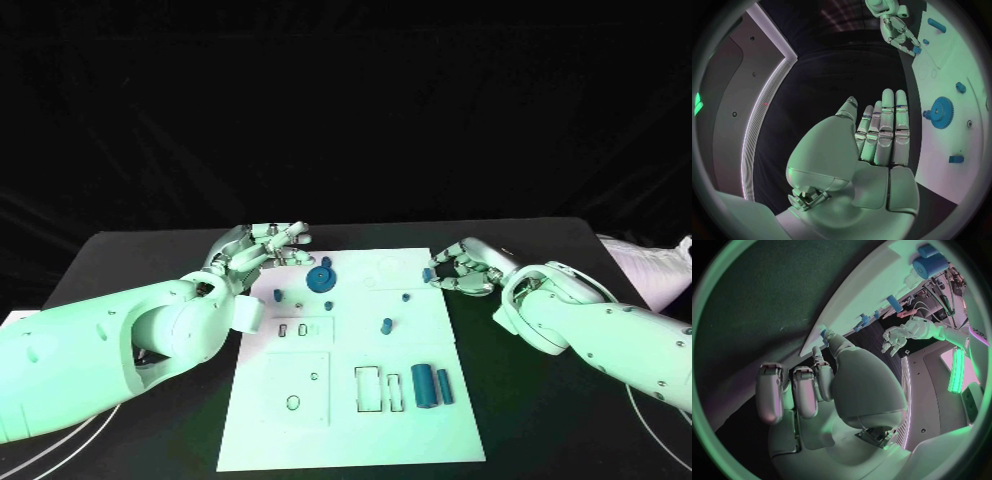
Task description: Assemble the parts on the task board
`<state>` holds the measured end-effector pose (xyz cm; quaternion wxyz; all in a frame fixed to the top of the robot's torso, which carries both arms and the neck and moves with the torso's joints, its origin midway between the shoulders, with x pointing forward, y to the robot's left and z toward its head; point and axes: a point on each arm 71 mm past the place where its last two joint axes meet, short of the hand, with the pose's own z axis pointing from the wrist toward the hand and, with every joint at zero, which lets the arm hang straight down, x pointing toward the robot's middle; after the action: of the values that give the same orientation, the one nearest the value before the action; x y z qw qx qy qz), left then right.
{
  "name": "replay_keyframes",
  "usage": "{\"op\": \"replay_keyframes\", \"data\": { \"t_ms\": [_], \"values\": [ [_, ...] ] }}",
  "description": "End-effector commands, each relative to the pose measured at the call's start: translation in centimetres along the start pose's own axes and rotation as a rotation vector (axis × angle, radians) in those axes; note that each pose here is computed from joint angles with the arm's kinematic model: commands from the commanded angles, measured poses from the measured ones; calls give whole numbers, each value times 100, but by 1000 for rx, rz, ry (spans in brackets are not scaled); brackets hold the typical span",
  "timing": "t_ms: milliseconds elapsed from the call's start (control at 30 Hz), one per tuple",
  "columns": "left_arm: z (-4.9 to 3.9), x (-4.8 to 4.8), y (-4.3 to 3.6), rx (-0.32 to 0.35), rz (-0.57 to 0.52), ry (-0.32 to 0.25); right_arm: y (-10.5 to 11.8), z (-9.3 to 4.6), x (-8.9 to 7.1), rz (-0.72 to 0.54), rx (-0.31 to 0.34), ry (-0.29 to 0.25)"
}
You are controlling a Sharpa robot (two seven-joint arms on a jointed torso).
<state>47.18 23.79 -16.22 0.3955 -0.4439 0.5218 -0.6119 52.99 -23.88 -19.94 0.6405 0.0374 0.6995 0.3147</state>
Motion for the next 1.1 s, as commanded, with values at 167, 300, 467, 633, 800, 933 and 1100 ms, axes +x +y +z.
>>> {"op": "replay_keyframes", "data": {
  "t_ms": [167, 300, 467, 633, 800, 933, 1100],
  "values": [
    [-2, 28, -7, 7, -7, 26, 30, 32, 50, 19, 6, 34],
    [-3, 28, -7, 6, -7, 27, 49, 47, 70, 21, 2, 43],
    [-5, 26, -8, 6, -6, 26, 73, 56, 88, 21, -5, 51],
    [-6, 25, -8, 5, -6, 26, 95, 64, 102, 21, -12, 55],
    [-6, 28, -8, 5, -7, 27, 112, 71, 110, 18, -15, 56],
    [-7, 26, -8, 4, -6, 26, 109, 71, 110, 12, -11, 55],
    [-9, 21, -10, 4, -6, 25, 96, 66, 93, -3, 3, 36]
  ]
}}
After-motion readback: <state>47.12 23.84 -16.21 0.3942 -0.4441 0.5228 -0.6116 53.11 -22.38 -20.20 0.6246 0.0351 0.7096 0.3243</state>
